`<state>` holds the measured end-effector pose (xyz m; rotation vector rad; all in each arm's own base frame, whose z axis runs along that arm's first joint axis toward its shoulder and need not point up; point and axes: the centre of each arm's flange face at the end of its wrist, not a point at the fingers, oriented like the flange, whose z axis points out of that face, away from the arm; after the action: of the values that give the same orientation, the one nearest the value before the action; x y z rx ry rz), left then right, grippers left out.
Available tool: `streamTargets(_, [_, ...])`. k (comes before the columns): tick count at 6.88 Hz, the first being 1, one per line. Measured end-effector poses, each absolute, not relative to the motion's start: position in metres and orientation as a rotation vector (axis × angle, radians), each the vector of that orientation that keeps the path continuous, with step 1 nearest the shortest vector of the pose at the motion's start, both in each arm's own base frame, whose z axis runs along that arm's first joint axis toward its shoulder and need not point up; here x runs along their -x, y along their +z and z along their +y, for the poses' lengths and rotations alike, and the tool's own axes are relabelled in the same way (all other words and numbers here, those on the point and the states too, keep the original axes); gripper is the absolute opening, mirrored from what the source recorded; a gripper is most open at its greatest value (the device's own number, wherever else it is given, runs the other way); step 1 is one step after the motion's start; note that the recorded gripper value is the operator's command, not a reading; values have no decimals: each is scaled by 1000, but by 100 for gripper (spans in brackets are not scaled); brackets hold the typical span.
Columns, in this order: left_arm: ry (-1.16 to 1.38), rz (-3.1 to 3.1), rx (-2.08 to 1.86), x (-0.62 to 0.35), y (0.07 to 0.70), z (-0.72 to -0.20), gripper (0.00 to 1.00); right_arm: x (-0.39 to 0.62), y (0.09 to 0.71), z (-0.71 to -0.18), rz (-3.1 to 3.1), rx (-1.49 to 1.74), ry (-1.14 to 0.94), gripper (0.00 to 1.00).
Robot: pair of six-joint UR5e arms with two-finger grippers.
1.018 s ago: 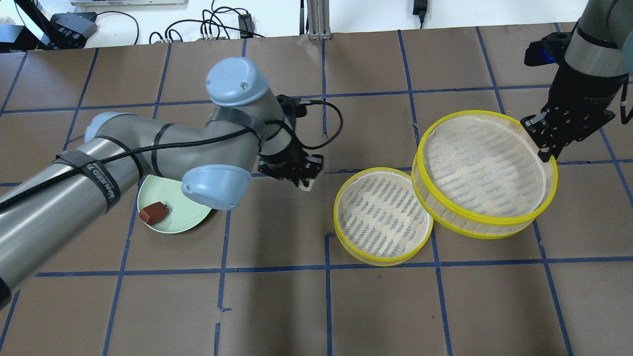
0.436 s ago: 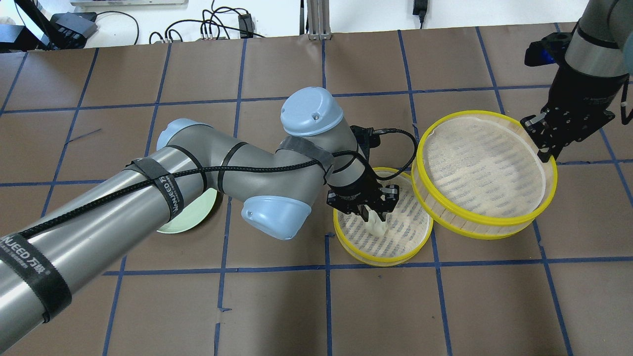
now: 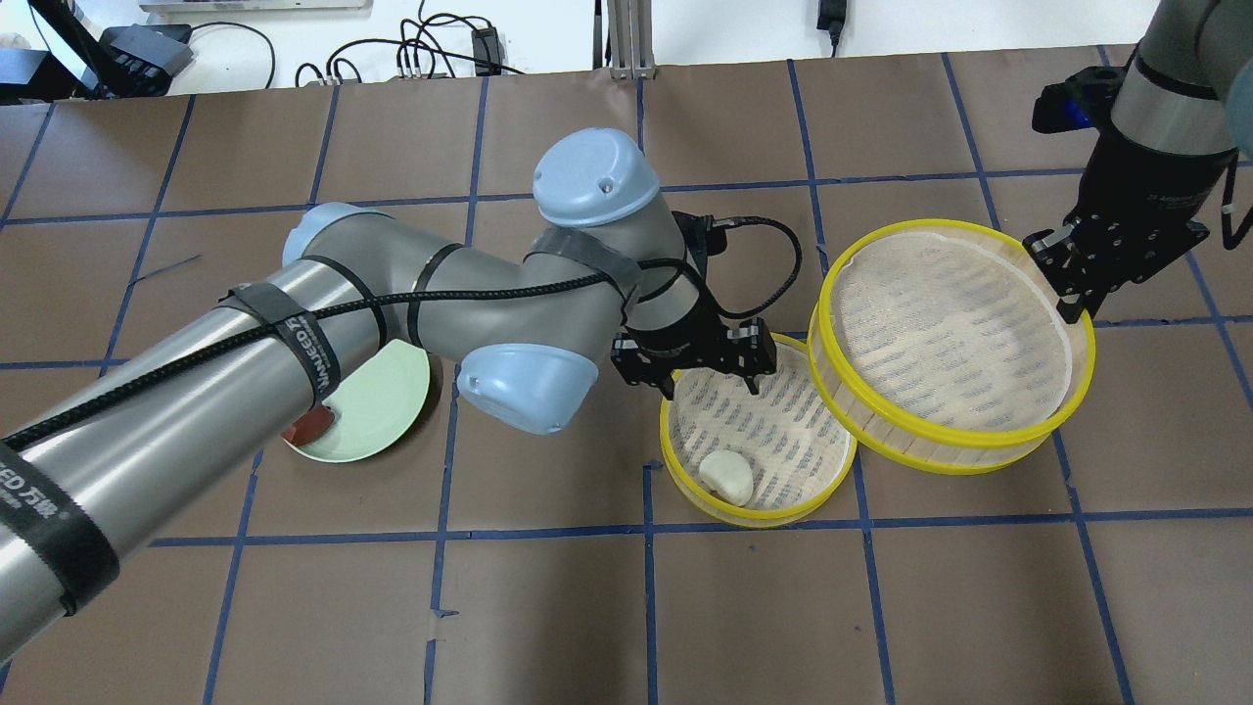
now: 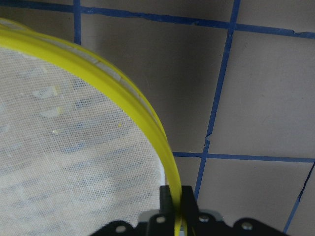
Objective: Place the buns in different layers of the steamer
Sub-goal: 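Carry the white bun with the left gripper into the lower steamer tier, then restack the top tier with the right gripper while the left returns to the plate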
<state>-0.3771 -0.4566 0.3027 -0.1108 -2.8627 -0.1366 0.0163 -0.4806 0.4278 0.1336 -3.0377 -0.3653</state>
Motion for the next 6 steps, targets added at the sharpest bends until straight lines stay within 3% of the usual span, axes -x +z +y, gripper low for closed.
streamTargets(3, [-70, -3112, -85, 242, 306, -516, 98, -48, 406, -477, -3093, 63, -337, 8])
streamTargets(5, [-114, -3181, -1, 121, 289, -542, 95, -91, 379, -474, -3084, 142, -250, 8])
streamTargets(6, [-159, -3175, 91, 74, 273, -541, 88, -110, 365, -470, -3077, 173, -217, 8])
